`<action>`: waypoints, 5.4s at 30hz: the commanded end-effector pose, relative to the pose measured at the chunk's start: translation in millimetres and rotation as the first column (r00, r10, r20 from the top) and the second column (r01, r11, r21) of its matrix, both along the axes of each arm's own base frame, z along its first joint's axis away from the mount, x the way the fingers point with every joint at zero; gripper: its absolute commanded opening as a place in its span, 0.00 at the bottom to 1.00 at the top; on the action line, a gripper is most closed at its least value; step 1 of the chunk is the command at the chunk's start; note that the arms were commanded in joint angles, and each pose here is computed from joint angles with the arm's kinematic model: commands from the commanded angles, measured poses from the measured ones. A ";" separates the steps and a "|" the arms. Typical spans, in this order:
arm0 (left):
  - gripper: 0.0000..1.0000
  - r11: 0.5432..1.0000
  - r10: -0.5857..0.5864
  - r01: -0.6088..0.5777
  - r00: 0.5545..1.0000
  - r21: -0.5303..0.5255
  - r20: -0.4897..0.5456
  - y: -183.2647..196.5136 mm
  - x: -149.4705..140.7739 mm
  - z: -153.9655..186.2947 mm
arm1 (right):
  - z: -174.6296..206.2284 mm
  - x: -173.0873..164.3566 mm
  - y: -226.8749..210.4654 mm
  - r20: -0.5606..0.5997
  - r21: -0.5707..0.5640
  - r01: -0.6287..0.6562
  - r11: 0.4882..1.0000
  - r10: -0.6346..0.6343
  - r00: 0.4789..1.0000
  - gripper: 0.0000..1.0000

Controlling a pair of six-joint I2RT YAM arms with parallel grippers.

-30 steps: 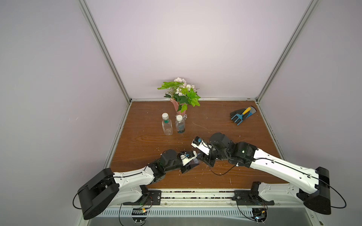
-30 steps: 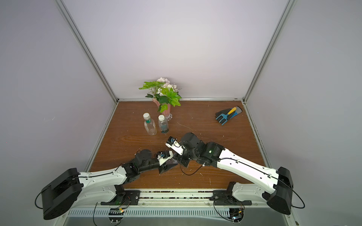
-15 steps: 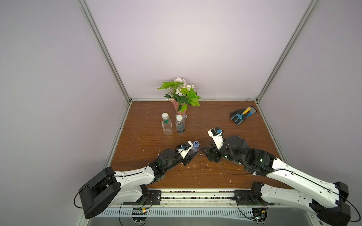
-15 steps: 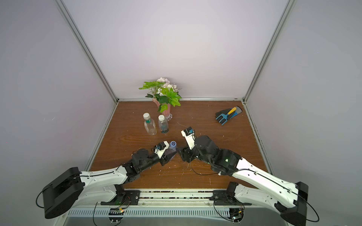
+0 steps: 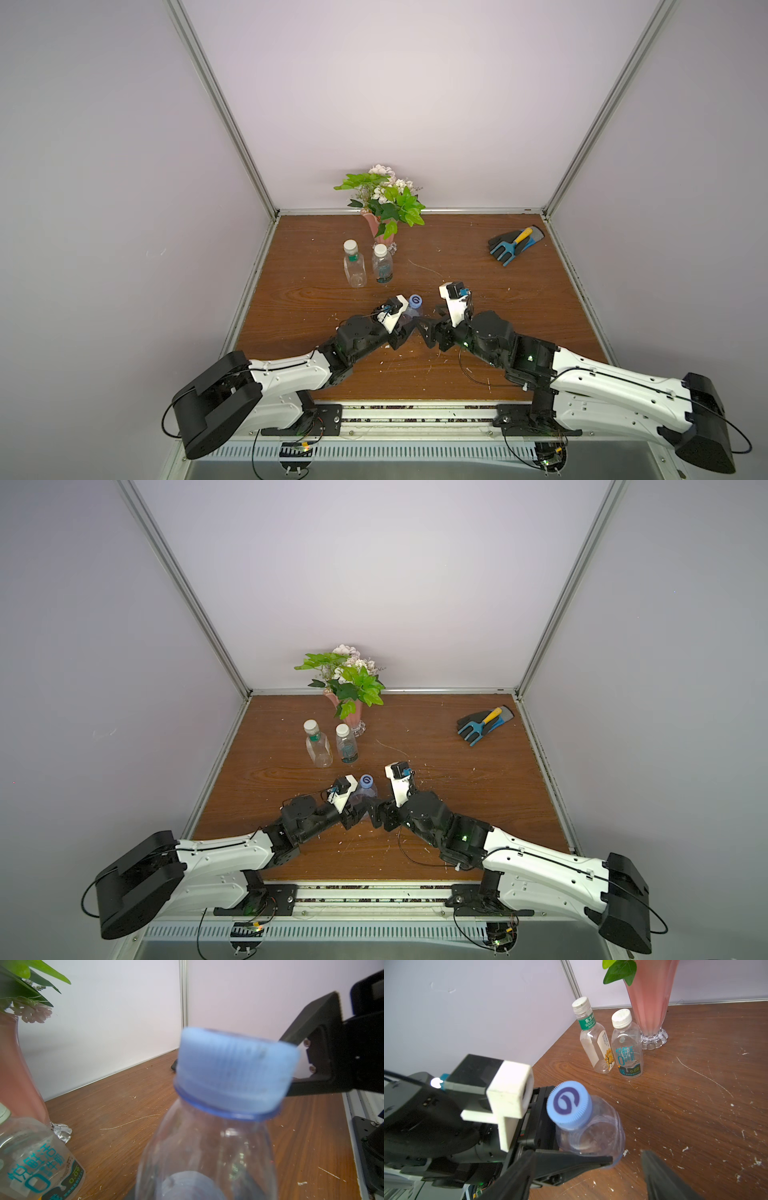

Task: Screw on the bottle caps
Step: Screw the bottle cap onto the plastic bottle, then place the plastic bottle at the center of the board, then reset both arms

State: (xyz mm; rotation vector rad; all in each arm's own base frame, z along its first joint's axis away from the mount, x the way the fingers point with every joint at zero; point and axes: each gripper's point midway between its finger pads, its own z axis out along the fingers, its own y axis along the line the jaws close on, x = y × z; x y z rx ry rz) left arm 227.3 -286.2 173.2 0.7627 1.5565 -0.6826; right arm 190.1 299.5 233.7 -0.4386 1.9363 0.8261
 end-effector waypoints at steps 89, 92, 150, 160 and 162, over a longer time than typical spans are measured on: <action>1.00 0.801 0.599 -0.592 0.790 -0.089 0.132 139.9 27.3 48.9 | -12.5 237.6 40.0 0.282 -0.212 0.245 0.946 -0.181 0.942 0.55; 0.99 0.799 0.602 -0.596 0.788 -0.086 0.133 140.4 27.7 48.7 | -10.1 237.5 40.9 0.282 -0.210 0.242 0.947 -0.179 0.943 0.59; 0.99 0.477 0.866 -0.879 0.474 0.026 0.160 289.1 121.4 -30.1 | -95.8 172.0 -294.7 0.501 -0.193 0.800 0.568 -0.644 0.578 0.99; 0.99 0.455 0.887 -0.889 0.458 0.056 0.060 306.6 139.5 -50.3 | -108.4 178.8 -301.6 0.454 -0.170 0.775 0.609 -0.649 0.610 0.99; 0.99 0.441 0.894 -0.896 0.444 0.052 0.057 309.3 139.7 -49.4 | -108.7 178.9 -300.8 0.449 -0.183 0.770 0.611 -0.645 0.618 0.99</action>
